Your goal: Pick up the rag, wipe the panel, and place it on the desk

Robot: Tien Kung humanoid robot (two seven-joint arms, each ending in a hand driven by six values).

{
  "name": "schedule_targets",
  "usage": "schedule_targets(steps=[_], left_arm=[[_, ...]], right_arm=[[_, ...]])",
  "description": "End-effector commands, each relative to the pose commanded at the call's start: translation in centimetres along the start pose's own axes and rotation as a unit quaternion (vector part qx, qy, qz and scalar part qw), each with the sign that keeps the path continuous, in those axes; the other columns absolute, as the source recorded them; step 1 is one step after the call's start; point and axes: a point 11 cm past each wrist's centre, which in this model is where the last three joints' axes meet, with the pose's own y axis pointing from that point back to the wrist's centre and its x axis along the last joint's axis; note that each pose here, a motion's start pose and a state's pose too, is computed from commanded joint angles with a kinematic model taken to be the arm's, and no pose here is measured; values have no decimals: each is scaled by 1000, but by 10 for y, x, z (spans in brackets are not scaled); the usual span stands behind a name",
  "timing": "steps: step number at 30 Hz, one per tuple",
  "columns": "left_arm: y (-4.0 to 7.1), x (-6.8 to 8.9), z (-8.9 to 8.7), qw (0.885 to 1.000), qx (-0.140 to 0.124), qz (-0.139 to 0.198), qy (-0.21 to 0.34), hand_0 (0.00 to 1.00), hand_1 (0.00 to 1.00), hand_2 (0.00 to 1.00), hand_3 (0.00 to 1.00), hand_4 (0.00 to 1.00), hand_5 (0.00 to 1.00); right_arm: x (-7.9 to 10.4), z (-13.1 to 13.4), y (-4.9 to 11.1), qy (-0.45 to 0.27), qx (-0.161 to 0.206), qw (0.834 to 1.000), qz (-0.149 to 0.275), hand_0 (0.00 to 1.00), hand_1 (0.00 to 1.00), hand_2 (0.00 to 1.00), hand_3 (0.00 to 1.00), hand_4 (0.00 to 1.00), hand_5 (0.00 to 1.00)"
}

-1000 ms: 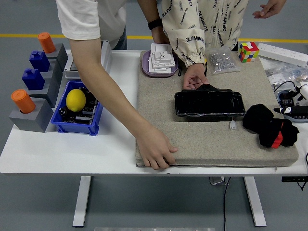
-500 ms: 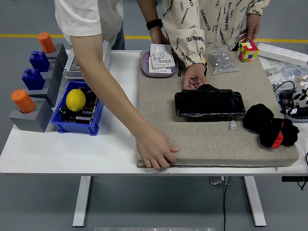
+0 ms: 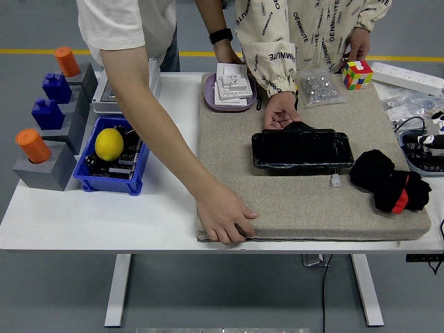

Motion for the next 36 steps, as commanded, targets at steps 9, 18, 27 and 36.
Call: schedule_targets(steps=[9, 18, 27, 36], left_arm=[[0, 1, -1, 1000, 1, 1, -1, 643, 691, 733, 564, 592, 468], [0, -1, 2, 1000, -3, -1, -2, 643, 692, 733, 564, 592, 467], [0, -1, 5, 1000, -5, -2, -2, 643, 692, 733, 565, 592, 468], [0, -2, 4, 1000, -5, -2, -2, 643, 692, 733, 565, 593, 470]], right_arm=[[-24, -12, 8, -157, 22, 987, -37, 665, 625, 698, 697, 998, 680], [-29, -22, 19, -264, 28, 962, -56, 670, 630, 704, 701, 998, 681], [-39, -22, 27, -240, 34, 968, -63, 671, 631, 706, 701, 998, 689], [-48, -26, 34, -189, 43, 979, -67, 678, 631, 710, 703, 998, 686]])
